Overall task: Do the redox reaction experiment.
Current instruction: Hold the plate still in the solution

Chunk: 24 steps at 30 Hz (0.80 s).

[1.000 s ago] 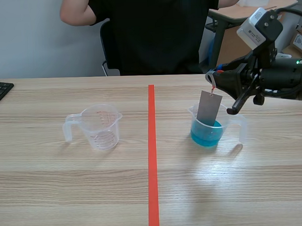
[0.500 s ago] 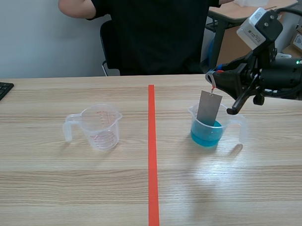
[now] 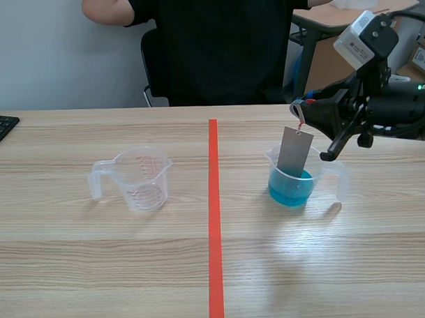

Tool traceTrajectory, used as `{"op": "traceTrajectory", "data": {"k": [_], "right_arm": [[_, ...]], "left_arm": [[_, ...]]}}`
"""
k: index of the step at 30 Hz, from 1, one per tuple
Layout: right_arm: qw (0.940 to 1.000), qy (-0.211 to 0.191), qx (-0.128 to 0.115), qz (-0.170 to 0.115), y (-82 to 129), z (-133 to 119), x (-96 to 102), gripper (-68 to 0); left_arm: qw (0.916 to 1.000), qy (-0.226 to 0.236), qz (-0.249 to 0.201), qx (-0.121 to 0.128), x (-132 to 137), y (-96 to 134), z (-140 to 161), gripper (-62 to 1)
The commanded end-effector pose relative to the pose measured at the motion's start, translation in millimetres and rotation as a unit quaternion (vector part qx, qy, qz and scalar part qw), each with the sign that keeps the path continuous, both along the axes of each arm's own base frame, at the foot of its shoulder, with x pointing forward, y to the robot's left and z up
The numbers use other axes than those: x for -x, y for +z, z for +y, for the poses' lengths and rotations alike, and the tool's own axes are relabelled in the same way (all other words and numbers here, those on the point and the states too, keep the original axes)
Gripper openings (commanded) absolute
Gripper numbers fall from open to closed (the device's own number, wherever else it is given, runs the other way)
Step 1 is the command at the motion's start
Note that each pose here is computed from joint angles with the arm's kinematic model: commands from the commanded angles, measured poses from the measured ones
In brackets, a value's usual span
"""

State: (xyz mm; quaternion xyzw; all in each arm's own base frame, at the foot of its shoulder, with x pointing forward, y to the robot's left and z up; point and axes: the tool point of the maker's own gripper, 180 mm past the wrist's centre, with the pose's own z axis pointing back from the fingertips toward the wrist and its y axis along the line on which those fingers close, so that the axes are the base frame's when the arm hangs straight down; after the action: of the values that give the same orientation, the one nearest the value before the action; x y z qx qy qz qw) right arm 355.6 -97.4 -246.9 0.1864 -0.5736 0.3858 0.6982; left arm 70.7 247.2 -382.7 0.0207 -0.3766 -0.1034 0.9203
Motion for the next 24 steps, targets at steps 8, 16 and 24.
{"op": "traceTrajectory", "data": {"k": [8, 16, 24], "right_arm": [[0.9994, 0.001, 0.008, -0.033, 32, -15, -2.8, -66.0], [0.9986, -0.007, 0.002, -0.052, 62, -21, -1.6, -66.0], [0.9984, -0.01, -0.004, -0.056, 87, -19, 2.2, -66.0]], "left_arm": [[1.0, 0.002, -0.007, 0.003, -2, 2, -1, -56.0], [1.0, 0.002, -0.007, 0.003, -2, 2, -1, -56.0], [1.0, 0.002, -0.007, 0.003, -2, 2, -1, -56.0]]}}
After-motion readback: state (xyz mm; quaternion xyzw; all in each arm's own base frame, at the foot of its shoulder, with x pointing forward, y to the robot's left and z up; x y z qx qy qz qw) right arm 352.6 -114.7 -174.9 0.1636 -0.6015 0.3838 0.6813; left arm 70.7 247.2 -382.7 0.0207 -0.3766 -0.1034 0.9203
